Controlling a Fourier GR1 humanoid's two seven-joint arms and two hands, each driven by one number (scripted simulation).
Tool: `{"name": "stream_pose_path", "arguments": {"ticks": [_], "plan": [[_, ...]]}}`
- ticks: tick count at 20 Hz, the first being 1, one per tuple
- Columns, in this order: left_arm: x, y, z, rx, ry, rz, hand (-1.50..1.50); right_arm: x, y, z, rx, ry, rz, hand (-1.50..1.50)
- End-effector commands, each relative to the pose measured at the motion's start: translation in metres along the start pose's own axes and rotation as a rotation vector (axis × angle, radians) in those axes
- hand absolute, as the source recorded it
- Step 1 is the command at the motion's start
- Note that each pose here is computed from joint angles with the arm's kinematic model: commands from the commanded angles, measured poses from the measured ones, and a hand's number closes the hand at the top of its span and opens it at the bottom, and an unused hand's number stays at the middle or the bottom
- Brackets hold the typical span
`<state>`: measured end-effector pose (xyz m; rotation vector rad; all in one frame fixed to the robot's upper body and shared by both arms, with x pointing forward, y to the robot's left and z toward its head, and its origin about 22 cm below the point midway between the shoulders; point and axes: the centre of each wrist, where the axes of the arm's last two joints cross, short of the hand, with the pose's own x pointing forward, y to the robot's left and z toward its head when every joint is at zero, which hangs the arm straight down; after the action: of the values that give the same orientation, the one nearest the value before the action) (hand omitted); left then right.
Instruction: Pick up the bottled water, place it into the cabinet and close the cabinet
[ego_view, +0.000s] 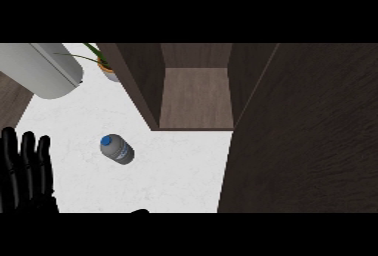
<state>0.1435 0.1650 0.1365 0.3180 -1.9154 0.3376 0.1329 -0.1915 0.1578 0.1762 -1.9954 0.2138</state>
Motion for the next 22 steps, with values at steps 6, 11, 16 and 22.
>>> {"name": "stream_pose_path", "arguments": {"ticks": [6,11,16,22], "plan": [[0.005,0.001,0.008,0.027,0.073,-0.041,-1.5,0.021,0.033,-0.003,-0.011,-0.01,-0.027,-1.5],[-0.02,-0.002,-0.013,0.019,0.098,-0.104,-1.5,0.033,0.019,0.001,-0.005,0.011,-0.004,-1.5],[-0.035,0.013,-0.005,0.031,0.142,-0.114,-1.5,0.031,0.028,-0.003,-0.003,0.003,-0.006,-1.5],[-0.078,0.026,-0.023,0.075,0.192,-0.12,-1.5,0.019,0.028,-0.001,0.003,0.004,0.001,-1.5]]}}
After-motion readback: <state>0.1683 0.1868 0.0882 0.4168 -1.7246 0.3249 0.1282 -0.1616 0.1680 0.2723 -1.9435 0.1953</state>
